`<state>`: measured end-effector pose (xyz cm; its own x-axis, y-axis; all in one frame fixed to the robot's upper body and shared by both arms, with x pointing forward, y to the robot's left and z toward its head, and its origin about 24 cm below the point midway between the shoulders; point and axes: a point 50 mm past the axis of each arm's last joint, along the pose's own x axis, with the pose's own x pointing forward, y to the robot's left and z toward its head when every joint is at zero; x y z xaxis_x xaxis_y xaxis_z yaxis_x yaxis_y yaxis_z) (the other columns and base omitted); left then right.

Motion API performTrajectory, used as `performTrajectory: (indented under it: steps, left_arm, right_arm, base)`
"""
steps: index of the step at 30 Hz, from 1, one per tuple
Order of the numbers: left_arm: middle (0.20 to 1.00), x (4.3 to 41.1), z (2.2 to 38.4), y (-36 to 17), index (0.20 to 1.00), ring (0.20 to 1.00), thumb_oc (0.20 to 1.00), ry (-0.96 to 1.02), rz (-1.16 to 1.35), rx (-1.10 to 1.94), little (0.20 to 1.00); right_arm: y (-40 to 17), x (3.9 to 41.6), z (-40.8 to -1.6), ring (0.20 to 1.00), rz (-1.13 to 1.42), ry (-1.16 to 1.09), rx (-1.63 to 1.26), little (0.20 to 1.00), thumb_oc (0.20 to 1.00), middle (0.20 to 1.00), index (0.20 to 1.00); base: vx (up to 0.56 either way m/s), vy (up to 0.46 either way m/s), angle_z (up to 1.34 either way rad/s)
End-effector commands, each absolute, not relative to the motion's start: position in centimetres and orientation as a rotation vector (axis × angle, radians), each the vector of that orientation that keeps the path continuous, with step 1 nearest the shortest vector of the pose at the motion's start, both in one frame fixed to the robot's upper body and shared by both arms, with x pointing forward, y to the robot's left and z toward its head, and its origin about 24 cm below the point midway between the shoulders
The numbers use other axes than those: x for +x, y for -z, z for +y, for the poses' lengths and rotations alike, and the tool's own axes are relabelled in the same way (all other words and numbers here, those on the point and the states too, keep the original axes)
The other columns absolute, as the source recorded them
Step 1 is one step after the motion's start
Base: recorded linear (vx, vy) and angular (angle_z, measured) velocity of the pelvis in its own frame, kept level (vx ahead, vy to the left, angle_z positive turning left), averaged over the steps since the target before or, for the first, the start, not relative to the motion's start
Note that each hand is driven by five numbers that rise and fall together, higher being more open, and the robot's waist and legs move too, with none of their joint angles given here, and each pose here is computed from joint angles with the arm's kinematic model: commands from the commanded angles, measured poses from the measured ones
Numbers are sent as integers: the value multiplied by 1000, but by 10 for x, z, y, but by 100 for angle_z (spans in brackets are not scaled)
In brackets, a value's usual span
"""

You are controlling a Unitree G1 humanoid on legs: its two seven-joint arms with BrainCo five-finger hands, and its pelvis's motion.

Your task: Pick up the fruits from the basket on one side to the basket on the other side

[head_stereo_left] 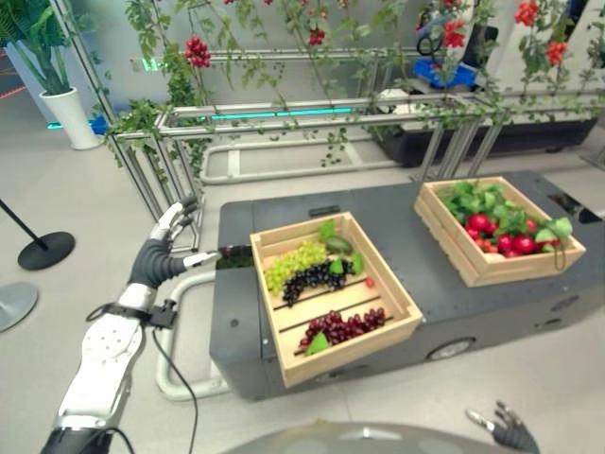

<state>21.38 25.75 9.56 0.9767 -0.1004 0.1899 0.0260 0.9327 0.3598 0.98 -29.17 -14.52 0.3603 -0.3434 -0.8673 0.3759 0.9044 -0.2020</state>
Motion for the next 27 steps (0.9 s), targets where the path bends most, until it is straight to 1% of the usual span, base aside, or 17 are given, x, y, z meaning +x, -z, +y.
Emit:
performTrajectory:
  steps: [1,2,3,10,12,14,15,16,18,19,20,21,27]
  left_arm:
    - [1000,223,256,-120,1000,1000,1000,83,-319,423,1000]
    - [1000,224,253,-116,1000,1000,1000,106,-295,417,1000]
    - [1000,224,253,-115,1000,1000,1000,110,-287,419,1000]
    - [1000,230,251,-117,1000,1000,1000,130,-283,464,1000]
    - [1000,238,246,-119,1000,1000,1000,153,-281,529,1000]
    - [1000,253,237,-120,1000,1000,1000,187,-280,613,1000]
    - [1000,254,236,-120,1000,1000,1000,188,-282,614,1000]
    - [1000,264,231,-120,1000,1000,1000,206,-276,661,1000]
    - [1000,270,227,-119,1000,1000,1000,220,-273,683,1000]
    - [1000,285,217,-115,1000,1000,1000,245,-257,738,1000]
    - [1000,292,211,-114,1000,1000,1000,263,-251,773,1000]
    - [1000,293,210,-114,1000,1000,1000,264,-253,774,1000]
    - [1000,331,179,-109,1000,1000,1000,358,-208,997,1000]
  right_arm:
    - [160,-8,-271,1000,1360,336,73,1000,1000,1000,1000]
    - [160,-32,-269,1000,1497,326,46,1000,1000,1000,1000]
    - [160,-36,-269,1000,1518,340,44,1000,1000,1000,1000]
    - [163,-33,-260,1000,1510,305,64,1000,1000,1000,1000]
    - [165,-21,-257,1000,1476,236,22,1000,1000,1000,1000]
    - [166,-5,-255,1000,1425,156,-43,1000,1000,1000,1000]
    - [166,-5,-255,1000,1424,157,-42,1000,1000,1000,1000]
    - [165,2,-254,1000,1390,129,-63,1000,1000,1000,1000]
    - [165,3,-254,1000,1385,117,-72,1000,1000,1000,1000]
    - [165,4,-253,1000,1381,90,-92,1000,1000,1000,1000]
    - [165,2,-252,1000,1385,84,-97,1000,1000,1000,1000]
    - [165,3,-252,1000,1384,86,-95,1000,1000,1000,1000]
    - [163,-4,-259,1000,1415,70,-154,1000,1000,1000,1000]
  base:
    - [27,-10,4]
    - [37,-8,4]
    - [34,-3,4]
    - [4,0,-1]
    - [0,0,0]
    - [0,0,0]
    - [0,0,0]
    - [0,0,0]
    - [7,-2,-6]
    - [12,-2,-9]
    - [9,-3,-5]
    - [0,0,0]
    - [17,2,-3]
